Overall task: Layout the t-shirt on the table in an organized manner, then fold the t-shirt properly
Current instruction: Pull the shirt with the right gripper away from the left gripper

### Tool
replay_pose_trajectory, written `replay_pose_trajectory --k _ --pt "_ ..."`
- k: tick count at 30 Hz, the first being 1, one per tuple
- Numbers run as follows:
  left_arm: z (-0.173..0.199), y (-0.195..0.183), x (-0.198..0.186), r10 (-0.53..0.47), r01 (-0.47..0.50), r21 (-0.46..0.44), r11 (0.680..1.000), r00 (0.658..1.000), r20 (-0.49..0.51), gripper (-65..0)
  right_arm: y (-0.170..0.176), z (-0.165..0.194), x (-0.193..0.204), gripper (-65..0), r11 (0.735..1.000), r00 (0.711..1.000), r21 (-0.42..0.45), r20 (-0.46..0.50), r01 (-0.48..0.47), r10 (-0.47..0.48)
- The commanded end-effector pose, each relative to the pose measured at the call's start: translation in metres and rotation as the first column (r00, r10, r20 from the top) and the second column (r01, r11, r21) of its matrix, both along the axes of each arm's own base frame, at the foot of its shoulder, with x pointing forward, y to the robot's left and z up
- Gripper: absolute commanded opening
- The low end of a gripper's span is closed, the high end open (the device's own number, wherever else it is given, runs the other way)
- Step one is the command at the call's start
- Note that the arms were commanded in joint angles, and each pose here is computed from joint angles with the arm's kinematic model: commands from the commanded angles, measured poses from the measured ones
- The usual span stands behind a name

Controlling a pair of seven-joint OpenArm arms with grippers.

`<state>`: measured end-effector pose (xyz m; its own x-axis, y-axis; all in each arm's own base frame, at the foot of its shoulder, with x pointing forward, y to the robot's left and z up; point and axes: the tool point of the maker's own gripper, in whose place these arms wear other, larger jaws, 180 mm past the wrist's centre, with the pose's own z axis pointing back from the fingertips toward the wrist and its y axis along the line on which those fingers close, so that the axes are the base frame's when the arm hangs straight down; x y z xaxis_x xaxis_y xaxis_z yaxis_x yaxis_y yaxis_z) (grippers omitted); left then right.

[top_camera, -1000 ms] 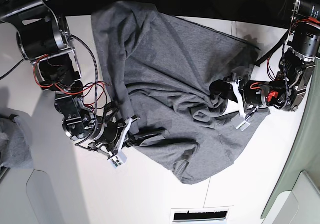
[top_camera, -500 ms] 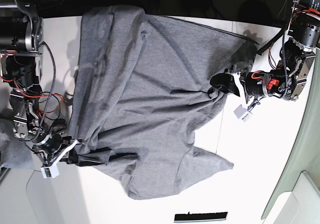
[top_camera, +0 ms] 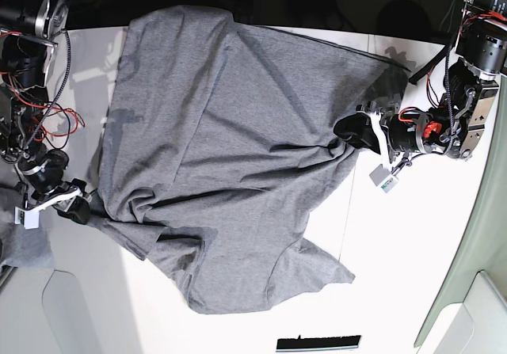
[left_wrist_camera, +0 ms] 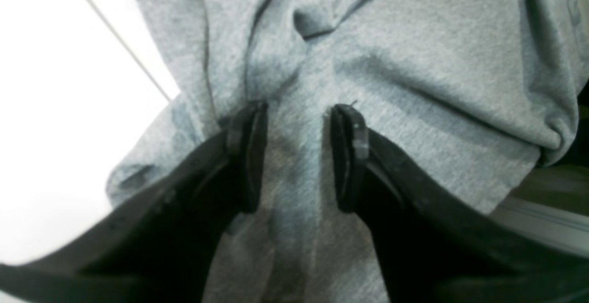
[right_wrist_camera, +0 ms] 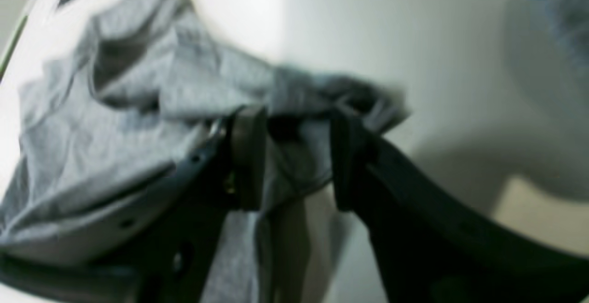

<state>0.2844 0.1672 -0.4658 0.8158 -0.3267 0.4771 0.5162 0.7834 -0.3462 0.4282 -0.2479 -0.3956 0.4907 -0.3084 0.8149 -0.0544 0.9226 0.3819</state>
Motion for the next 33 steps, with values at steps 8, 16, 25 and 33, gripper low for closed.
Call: replay_pose_trajectory --k 8,16,25,33 --pt "-0.005 0.018 -0.002 -0.007 0.009 0.086 0.996 1.000 -0.024 -37.9 0.017 0.054 0.042 -35.8 0.992 0.989 -0.107 0.124 -0.068 0.081" --pt "-0.010 0.017 -0.011 -0.007 0.011 0.084 0.996 0.999 -0.045 -37.9 0.036 0.037 0.071 -27.5 0.939 0.998 -0.344 0.038 -0.028 0.043" --pt "-0.019 0.017 -0.028 -0.007 0.014 0.083 0.996 0.997 -0.079 -37.9 0.081 0.002 0.069 -58.5 0.838 0.975 -0.502 -0.058 -0.213 0.213" --pt "-0.019 0.017 -0.028 -0.007 0.014 0.084 0.996 0.997 -0.079 -37.9 0.061 0.004 0.071 -65.0 0.792 0.981 -0.582 -0.062 -0.184 0.182"
